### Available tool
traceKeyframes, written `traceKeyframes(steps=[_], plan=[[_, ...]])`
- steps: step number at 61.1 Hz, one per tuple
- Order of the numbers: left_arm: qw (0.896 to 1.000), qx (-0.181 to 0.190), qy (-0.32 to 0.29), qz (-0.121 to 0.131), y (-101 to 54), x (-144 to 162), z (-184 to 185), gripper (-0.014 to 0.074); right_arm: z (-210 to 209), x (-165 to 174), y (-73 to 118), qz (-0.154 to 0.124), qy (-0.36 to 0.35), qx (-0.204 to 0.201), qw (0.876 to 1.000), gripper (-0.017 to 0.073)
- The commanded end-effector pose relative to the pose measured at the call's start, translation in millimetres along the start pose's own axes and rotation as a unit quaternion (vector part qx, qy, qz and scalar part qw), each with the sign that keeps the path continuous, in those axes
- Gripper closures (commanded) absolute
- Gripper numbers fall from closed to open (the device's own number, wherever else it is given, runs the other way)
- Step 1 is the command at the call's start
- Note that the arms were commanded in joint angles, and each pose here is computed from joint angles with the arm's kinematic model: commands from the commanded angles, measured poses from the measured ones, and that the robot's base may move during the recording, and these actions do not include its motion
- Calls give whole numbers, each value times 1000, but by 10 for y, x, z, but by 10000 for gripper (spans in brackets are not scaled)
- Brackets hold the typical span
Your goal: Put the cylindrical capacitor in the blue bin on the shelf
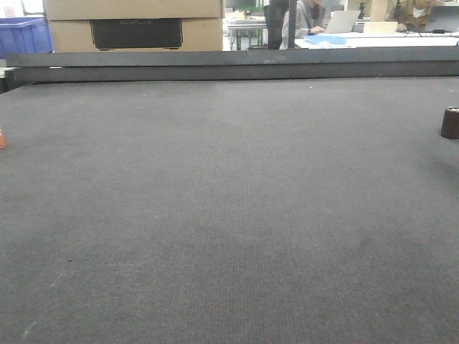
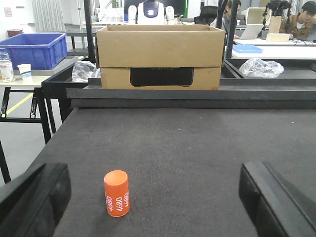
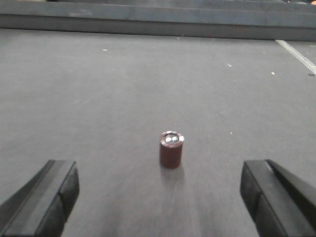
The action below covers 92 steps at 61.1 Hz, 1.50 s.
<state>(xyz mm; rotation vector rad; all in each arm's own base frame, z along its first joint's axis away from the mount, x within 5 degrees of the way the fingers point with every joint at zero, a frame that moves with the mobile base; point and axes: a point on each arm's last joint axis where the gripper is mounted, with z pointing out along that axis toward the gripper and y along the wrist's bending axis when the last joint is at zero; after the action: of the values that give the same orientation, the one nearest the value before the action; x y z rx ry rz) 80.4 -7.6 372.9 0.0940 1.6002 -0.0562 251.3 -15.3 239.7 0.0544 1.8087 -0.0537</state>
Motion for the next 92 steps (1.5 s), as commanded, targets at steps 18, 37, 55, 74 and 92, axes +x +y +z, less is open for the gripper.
traceKeyframes(steps=[18,37,55,74,92], plan=[[1000,3,-2,-1,-4,-22,-4,-8,832,469,-199,3,-55,36,998,-10],[1000,3,-2,-1,-4,-22,-4,-8,1535,618,-231,4,-48,36,998,-10],[1000,3,-2,-1,-4,-22,-4,-8,1866,765,-244,4,-25,35,999,-10],[1000,3,0,-1,-4,-18,-4,-8,1891,846,-243,5,-11,34,999,294],[1000,5,8,-6,-8,-3,-4,-8,1764,418,-244,5,-45,35,998,617]])
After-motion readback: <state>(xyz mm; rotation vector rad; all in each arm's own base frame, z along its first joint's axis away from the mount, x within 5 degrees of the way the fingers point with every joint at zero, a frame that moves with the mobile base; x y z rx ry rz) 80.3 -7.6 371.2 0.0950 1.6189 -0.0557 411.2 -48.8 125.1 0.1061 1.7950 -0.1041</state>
